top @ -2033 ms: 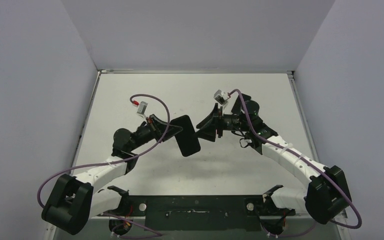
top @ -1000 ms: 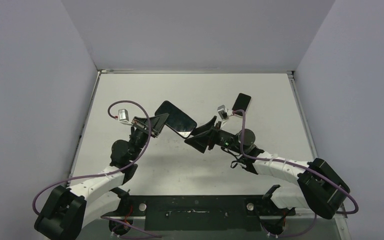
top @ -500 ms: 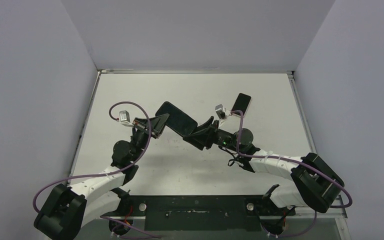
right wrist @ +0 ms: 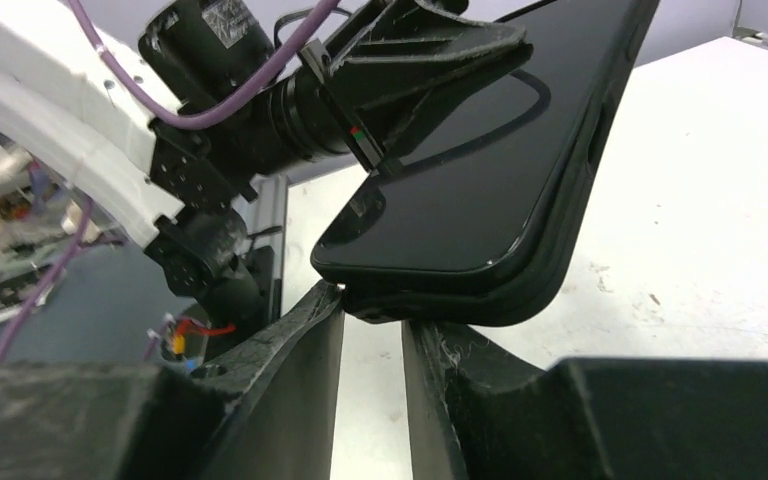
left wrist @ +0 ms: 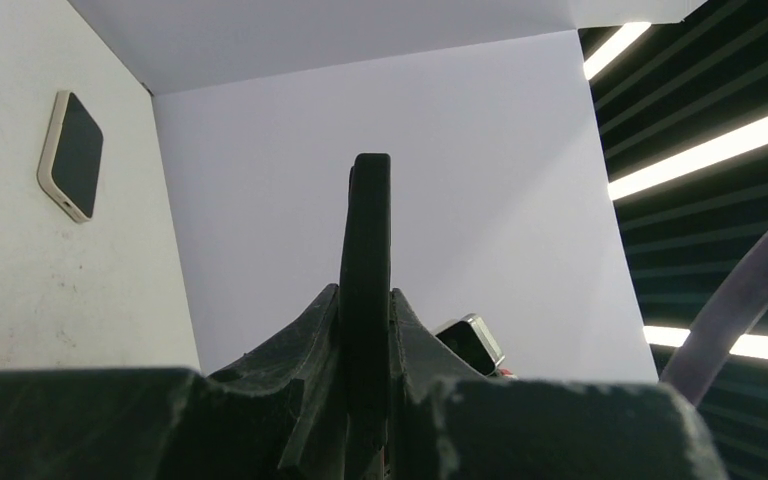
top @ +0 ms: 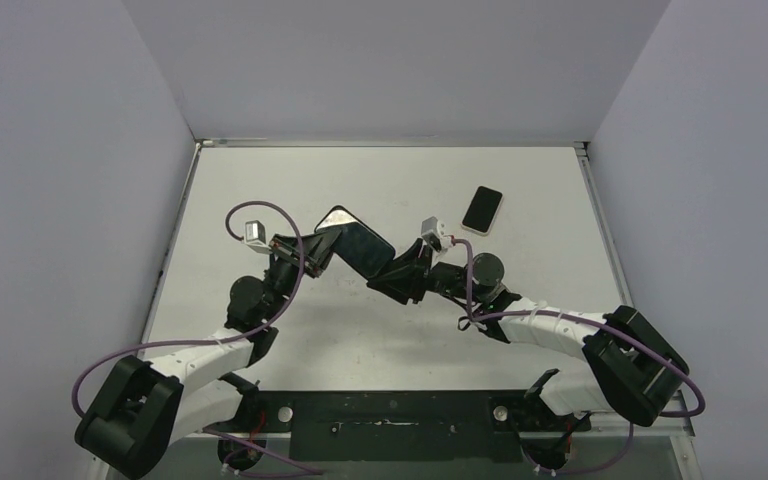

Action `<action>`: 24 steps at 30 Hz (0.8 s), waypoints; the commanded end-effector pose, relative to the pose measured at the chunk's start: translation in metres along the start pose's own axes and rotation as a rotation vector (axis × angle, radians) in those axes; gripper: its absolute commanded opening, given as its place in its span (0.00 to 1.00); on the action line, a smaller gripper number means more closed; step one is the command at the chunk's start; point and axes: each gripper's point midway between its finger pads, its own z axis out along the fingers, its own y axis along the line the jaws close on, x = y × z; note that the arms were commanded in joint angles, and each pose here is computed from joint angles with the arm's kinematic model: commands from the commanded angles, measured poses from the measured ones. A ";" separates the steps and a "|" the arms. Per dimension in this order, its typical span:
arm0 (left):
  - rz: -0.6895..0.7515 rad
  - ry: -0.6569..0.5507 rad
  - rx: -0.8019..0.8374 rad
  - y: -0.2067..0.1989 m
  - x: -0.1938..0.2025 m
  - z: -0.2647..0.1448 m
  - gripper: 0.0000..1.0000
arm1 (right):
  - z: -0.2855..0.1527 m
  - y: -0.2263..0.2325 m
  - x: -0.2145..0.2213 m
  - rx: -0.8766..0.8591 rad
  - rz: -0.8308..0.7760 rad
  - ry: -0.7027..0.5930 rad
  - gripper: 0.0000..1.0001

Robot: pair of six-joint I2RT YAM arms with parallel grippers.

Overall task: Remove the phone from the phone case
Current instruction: Remove the phone case from the phone.

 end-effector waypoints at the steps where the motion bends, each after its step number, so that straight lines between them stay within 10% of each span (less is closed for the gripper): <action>1: -0.063 0.158 0.140 -0.043 0.027 -0.003 0.00 | 0.008 0.002 -0.019 -0.062 -0.289 0.008 0.10; 8: -0.020 0.230 0.197 -0.056 0.034 -0.006 0.00 | -0.007 -0.034 -0.026 0.073 -0.235 0.020 0.13; 24: 0.236 0.111 0.227 -0.041 0.015 -0.009 0.00 | -0.030 -0.019 -0.041 0.193 0.163 -0.081 0.72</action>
